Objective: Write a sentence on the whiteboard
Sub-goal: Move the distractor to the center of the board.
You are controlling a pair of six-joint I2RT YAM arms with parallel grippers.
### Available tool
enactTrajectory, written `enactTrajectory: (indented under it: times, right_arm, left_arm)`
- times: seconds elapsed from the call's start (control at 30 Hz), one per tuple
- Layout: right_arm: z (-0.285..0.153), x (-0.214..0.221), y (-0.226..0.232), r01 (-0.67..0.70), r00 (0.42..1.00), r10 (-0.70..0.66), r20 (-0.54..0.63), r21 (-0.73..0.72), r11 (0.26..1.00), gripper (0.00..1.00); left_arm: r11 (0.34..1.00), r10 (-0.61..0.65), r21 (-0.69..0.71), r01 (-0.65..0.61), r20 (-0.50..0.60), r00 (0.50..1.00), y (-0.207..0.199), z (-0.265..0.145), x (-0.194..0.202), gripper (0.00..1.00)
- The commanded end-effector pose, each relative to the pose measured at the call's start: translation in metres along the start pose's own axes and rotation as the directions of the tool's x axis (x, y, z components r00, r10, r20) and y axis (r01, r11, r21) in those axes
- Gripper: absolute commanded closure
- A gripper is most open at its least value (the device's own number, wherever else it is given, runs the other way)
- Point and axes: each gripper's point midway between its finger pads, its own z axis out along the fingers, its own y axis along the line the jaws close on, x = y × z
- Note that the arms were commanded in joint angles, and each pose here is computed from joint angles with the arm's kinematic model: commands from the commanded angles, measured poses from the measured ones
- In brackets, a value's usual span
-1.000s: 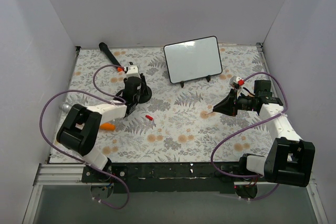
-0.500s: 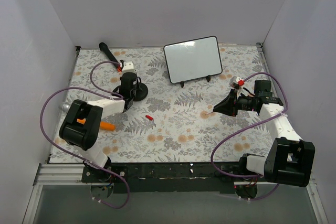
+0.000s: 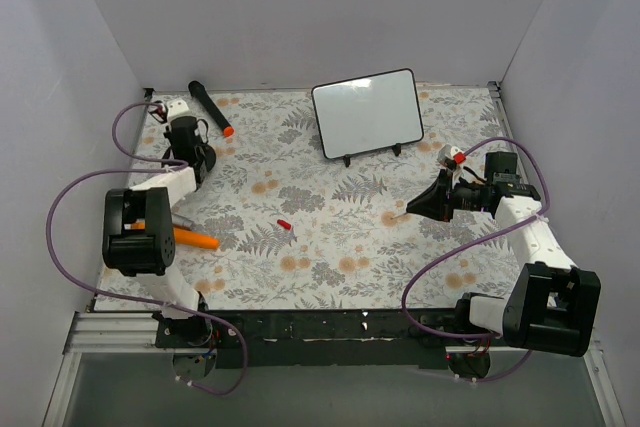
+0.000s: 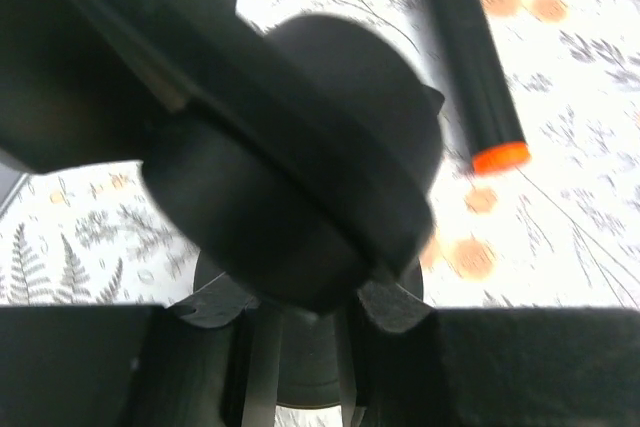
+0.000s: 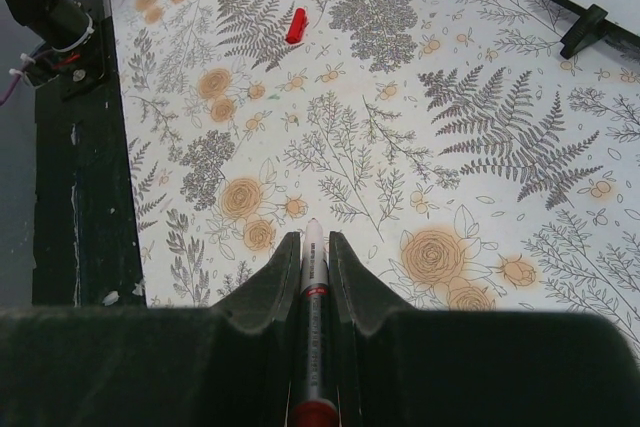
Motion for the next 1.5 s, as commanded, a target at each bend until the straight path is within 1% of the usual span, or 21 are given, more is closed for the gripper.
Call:
enactTrajectory:
  times: [0.0, 0.03, 0.2, 0.3, 0.43, 0.6, 0.67, 0.7, 0.77, 0.8, 0.87, 0.93, 0.97, 1.0, 1.03, 1.13, 1.23, 1.33, 1.37, 1.43, 1.47]
  right_arm:
    - [-0.003, -0.015, 0.001, 0.057, 0.998, -0.057, 0.016, -0.003, 0.998, 0.99]
    - [-0.004, -0.016, 0.001, 0.059, 0.998, -0.059, 0.017, -0.001, 0.998, 0.99]
    - [-0.004, -0.015, 0.000, 0.056, 0.998, -0.056, 0.016, 0.002, 0.998, 0.99]
    - [-0.004, -0.015, 0.000, 0.059, 0.998, -0.059, 0.017, 0.001, 0.998, 0.99]
    - [-0.004, -0.016, 0.001, 0.063, 0.998, -0.063, 0.017, 0.003, 0.998, 0.99]
    - [-0.005, -0.017, 0.002, 0.066, 0.998, -0.066, 0.021, 0.000, 0.998, 0.99]
    - [-0.005, -0.018, 0.002, 0.068, 0.997, -0.068, 0.022, -0.001, 0.998, 0.99]
    - [-0.005, -0.019, 0.003, 0.071, 0.997, -0.071, 0.025, -0.003, 0.997, 0.99]
    - [-0.005, -0.019, 0.004, 0.073, 0.997, -0.072, 0.025, -0.005, 0.997, 0.99]
    - [-0.005, -0.020, 0.004, 0.074, 0.997, -0.074, 0.025, -0.007, 0.997, 0.99]
    - [-0.005, -0.019, 0.004, 0.074, 0.997, -0.074, 0.025, -0.007, 0.997, 0.99]
    - [-0.005, -0.019, 0.004, 0.074, 0.997, -0.074, 0.024, -0.005, 0.997, 0.99]
    - [-0.005, -0.018, 0.003, 0.071, 0.997, -0.071, 0.024, -0.005, 0.997, 0.99]
    - [-0.005, -0.018, 0.003, 0.068, 0.997, -0.068, 0.024, -0.005, 0.998, 0.99]
    - [-0.005, -0.018, 0.003, 0.054, 0.998, -0.054, 0.025, -0.006, 0.999, 0.99]
    - [-0.005, -0.017, 0.001, 0.045, 0.999, -0.045, 0.023, 0.004, 0.999, 0.99]
    - [-0.007, -0.018, -0.001, 0.051, 0.999, -0.051, 0.019, 0.020, 0.999, 0.99]
    - [-0.010, -0.017, -0.003, 0.046, 0.999, -0.047, 0.020, 0.036, 0.998, 0.99]
    - [-0.011, -0.016, -0.004, 0.046, 0.999, -0.047, 0.020, 0.043, 0.998, 0.99]
    - [-0.013, -0.013, -0.007, 0.041, 0.999, -0.043, 0.019, 0.059, 0.997, 0.99]
    - [-0.013, -0.013, -0.008, 0.035, 0.999, -0.036, 0.020, 0.061, 0.998, 0.99]
  left_arm:
    - [0.998, -0.057, -0.004, 0.057, 0.060, 0.997, 0.015, 0.033, -0.038, 0.98]
    - [0.998, -0.059, 0.003, 0.059, 0.059, 0.997, 0.017, 0.036, -0.039, 0.95]
    - [0.999, -0.051, 0.002, 0.051, 0.056, 0.997, 0.019, 0.041, -0.040, 0.69]
    - [0.998, -0.058, 0.001, 0.058, 0.049, 0.997, 0.022, 0.041, -0.037, 0.59]
    - [0.995, -0.094, 0.022, 0.093, 0.058, 0.994, 0.022, 0.030, -0.047, 0.31]
    - [0.975, -0.208, 0.093, 0.201, 0.069, 0.976, 0.016, -0.011, -0.075, 0.17]
    - [0.969, -0.229, 0.107, 0.224, 0.033, 0.973, 0.016, -0.028, -0.071, 0.14]
    - [0.956, -0.268, 0.135, 0.259, 0.051, 0.962, 0.015, -0.043, -0.083, 0.12]
    - [0.940, -0.281, 0.198, 0.276, -0.004, 0.960, 0.006, -0.061, -0.074, 0.09]
    - [0.920, -0.319, 0.243, 0.308, 0.004, 0.948, 0.002, -0.078, -0.086, 0.08]
    - [0.860, -0.327, 0.389, 0.331, -0.078, 0.942, -0.023, -0.102, -0.084, 0.05]
    - [0.772, -0.361, 0.504, 0.388, -0.155, 0.919, -0.047, -0.127, -0.093, 0.02]
    - [0.693, -0.339, 0.598, 0.403, -0.223, 0.914, -0.066, -0.145, -0.093, 0.02]
    - [0.643, -0.345, 0.640, 0.420, -0.246, 0.906, -0.076, -0.156, -0.102, 0.02]
    - [0.589, -0.328, 0.679, 0.437, -0.293, 0.898, -0.096, -0.168, -0.100, 0.02]
    - [0.409, -0.203, 0.832, 0.374, -0.317, 0.927, -0.160, -0.218, -0.096, 0.02]
    - [0.283, -0.087, 0.899, 0.334, -0.322, 0.943, -0.210, -0.238, -0.072, 0.02]
    - [0.200, -0.059, 0.905, 0.375, -0.371, 0.927, -0.238, -0.220, -0.052, 0.02]
    - [0.169, -0.077, 0.919, 0.356, -0.348, 0.934, -0.246, -0.214, -0.057, 0.02]
    - [0.162, -0.041, 0.902, 0.401, -0.400, 0.916, -0.264, -0.189, -0.031, 0.02]
    - [0.123, -0.052, 0.917, 0.378, -0.375, 0.926, -0.274, -0.184, -0.045, 0.02]
